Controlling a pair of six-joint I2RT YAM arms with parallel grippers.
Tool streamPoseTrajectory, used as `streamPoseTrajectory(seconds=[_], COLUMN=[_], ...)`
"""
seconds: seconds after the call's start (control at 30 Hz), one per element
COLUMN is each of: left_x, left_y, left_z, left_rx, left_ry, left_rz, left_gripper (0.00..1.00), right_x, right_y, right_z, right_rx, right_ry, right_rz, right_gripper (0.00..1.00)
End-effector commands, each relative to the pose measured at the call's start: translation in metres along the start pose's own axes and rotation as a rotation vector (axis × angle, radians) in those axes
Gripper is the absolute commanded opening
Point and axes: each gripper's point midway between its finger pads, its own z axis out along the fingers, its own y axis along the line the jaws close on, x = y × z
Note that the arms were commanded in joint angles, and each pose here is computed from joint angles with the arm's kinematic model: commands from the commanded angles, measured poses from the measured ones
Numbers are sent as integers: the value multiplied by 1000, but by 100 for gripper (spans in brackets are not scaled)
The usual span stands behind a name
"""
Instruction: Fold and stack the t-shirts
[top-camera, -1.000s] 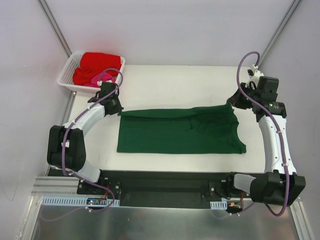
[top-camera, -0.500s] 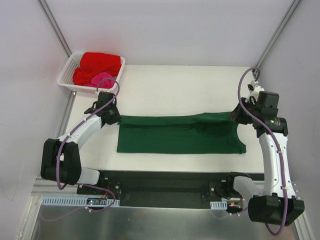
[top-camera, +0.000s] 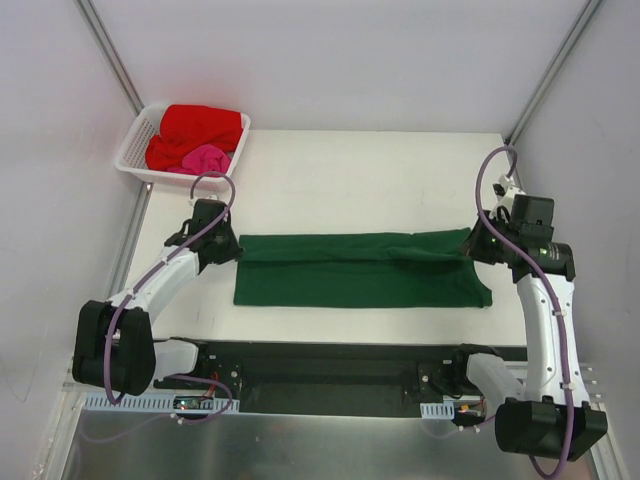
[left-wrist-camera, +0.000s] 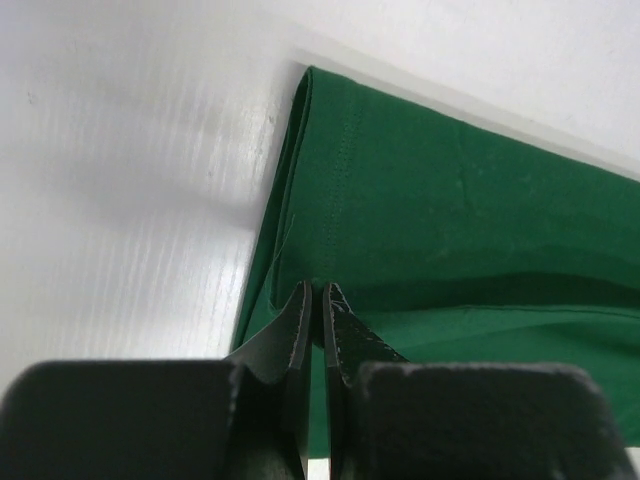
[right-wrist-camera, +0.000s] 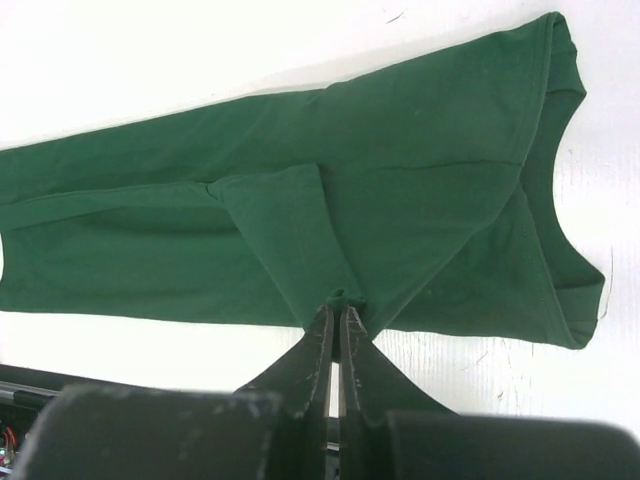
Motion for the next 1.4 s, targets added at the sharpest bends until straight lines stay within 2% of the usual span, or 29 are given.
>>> streamPoseTrajectory(seconds=[0.0,0.33,0.53,1.13,1.37], left_x=[8,24,23,22,19], left_y=[0,12,17,19,20], left_z=[-4,1,0,3,4], left_rx=[4,-42,-64,-85,-97], left_ry=[-3,33,25,34,28], left_rz=[-18,-9,-2,7,15], left_gripper=[0,0,0,0,0], right_x=[16,45,51,29,41], right_y=[-1,-15,-10,9,11], right_z=[-2,18,10,-24,-27], right_rx=[1,36,20,-24,-33], right_ry=[34,118,156,90,118], right_rz=[5,28,37,21,41], right_gripper=[1,1,1,1,1])
